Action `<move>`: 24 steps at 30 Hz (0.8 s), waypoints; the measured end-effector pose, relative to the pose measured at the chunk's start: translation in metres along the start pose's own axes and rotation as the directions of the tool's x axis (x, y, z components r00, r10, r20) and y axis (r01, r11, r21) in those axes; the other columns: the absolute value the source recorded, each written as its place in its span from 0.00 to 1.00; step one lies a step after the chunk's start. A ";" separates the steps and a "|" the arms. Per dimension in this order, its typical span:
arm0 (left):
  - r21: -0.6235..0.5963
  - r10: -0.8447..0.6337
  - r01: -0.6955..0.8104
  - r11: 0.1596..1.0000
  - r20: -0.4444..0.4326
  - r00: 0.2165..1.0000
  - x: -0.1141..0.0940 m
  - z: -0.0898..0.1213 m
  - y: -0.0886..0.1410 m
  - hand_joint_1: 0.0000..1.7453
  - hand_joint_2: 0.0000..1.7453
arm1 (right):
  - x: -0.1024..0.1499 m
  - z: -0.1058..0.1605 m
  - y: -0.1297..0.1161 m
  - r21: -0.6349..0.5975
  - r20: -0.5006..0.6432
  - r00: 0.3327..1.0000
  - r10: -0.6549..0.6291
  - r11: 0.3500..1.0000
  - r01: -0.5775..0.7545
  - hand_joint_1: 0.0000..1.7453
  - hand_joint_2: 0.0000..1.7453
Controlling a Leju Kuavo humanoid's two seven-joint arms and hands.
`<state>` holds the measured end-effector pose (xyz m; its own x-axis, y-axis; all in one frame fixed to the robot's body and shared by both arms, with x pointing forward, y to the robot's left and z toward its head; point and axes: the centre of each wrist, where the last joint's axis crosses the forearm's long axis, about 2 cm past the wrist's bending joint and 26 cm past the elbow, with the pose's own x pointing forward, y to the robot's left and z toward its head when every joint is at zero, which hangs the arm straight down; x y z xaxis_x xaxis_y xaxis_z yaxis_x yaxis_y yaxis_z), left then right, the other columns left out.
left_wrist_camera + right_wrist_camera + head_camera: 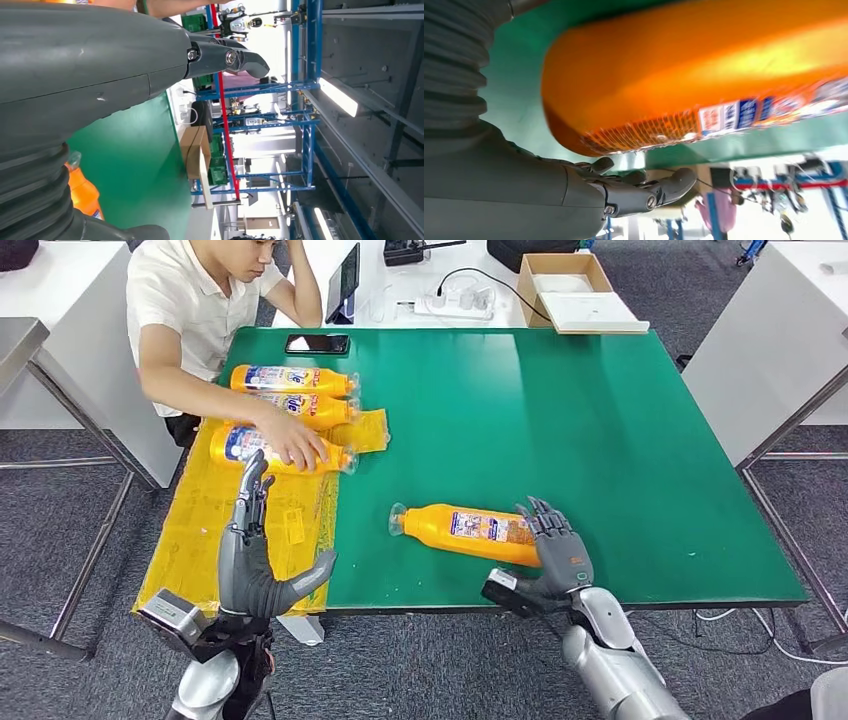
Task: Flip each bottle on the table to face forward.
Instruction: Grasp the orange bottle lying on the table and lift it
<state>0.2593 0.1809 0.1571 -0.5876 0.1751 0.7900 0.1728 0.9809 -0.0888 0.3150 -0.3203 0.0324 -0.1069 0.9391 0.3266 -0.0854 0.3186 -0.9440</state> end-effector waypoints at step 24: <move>-0.004 0.011 -0.011 1.000 -0.001 1.000 0.001 0.000 -0.001 0.00 1.00 | -0.003 -0.017 -0.007 0.063 -0.049 0.999 0.000 0.998 0.003 0.00 1.00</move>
<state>0.2589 0.1798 0.1580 -0.5849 0.1854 0.7896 0.1826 0.9786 -0.0945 0.3323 -0.3232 0.0371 -0.0582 0.9444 0.3235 -0.1477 0.3123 -0.9384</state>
